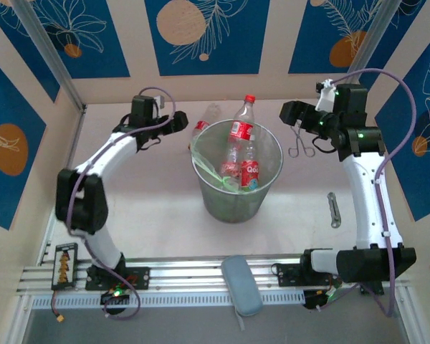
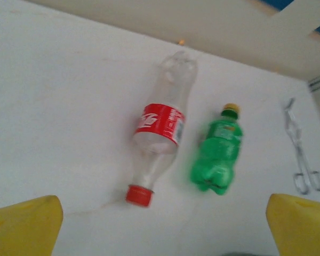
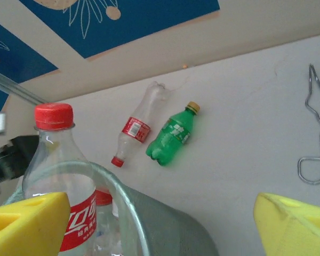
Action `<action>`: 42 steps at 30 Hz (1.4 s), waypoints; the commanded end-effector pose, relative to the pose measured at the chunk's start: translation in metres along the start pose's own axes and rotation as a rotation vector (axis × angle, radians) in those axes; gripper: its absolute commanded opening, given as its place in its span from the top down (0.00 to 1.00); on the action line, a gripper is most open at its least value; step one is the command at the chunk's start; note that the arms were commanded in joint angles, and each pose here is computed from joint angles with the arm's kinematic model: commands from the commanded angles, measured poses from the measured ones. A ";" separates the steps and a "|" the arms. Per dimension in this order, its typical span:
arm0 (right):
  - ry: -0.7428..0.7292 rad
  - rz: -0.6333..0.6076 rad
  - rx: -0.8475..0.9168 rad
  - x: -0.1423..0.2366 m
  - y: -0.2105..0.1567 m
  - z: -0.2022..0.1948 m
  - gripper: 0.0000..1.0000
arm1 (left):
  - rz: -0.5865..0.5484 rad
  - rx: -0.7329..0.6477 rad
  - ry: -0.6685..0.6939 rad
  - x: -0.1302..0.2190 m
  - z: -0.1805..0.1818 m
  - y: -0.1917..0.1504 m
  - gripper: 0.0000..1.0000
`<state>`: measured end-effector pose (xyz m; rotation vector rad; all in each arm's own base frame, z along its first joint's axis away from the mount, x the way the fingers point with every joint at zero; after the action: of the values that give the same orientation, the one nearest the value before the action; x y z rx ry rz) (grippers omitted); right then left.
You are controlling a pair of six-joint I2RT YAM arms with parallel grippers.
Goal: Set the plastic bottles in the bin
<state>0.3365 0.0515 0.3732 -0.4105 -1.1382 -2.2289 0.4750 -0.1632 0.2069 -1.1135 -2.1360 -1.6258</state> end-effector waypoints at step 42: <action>-0.170 0.136 -0.163 -0.052 -0.008 -0.031 0.13 | 0.254 -0.130 -0.046 -0.173 -0.005 -0.086 0.30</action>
<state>0.3853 0.0516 0.3138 -0.7613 -0.9570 -2.1992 0.5394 -0.2402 0.0642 -1.3511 -1.8810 -1.6977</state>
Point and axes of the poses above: each hand's point on the last joint's axis, 136 mm out from that joint toward the fingers, its own x axis back along the fingers, its own z axis along the line the jaws close on, y = z × x, the point moved 3 cm from there along x, back along the fingers, and after that the axes turned 10 degrees about -x, right-handed, at the moved point
